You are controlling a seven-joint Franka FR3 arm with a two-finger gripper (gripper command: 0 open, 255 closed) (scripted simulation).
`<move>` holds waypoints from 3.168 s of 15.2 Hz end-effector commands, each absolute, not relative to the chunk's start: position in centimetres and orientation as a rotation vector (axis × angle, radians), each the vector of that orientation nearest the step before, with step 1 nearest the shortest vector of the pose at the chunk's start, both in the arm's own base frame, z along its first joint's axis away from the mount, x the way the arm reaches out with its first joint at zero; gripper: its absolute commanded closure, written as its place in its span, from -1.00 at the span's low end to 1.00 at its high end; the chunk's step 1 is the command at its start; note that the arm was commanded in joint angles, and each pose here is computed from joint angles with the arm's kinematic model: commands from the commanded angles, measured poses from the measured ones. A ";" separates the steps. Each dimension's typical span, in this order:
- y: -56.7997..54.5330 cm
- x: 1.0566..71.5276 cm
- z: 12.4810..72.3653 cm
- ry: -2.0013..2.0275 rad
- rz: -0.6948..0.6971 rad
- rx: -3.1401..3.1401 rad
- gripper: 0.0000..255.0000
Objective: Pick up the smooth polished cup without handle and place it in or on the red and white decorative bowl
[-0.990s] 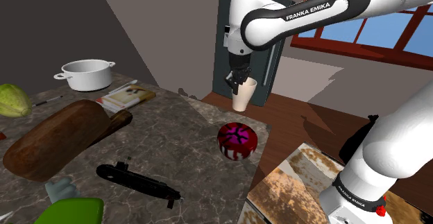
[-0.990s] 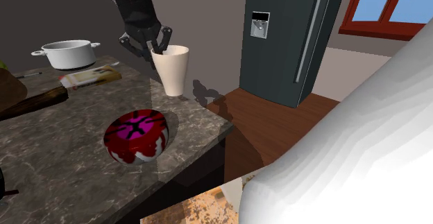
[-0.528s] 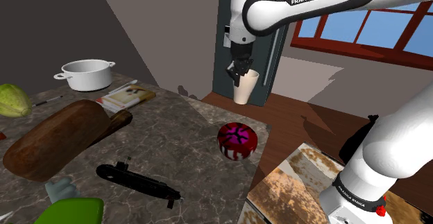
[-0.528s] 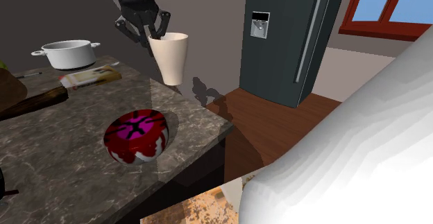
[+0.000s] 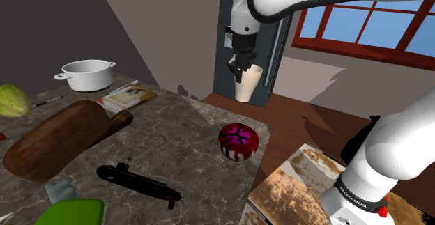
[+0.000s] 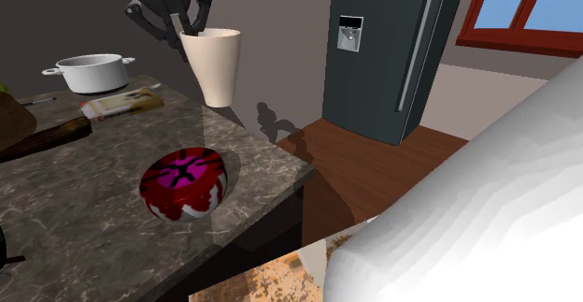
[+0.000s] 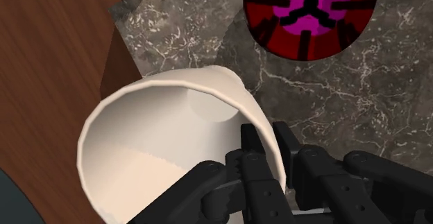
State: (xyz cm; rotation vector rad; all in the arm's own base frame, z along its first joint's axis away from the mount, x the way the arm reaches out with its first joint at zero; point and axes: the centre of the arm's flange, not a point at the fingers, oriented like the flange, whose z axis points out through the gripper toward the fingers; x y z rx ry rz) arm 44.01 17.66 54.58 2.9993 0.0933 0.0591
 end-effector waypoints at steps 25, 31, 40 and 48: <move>27.1 35.6 49.2 0.092 0.058 2.999 1.00; 27.0 35.6 46.6 0.092 0.058 2.999 1.00; 27.1 35.6 46.6 0.092 0.058 2.999 -1.00; 27.7 35.3 51.5 0.092 0.058 2.999 -1.00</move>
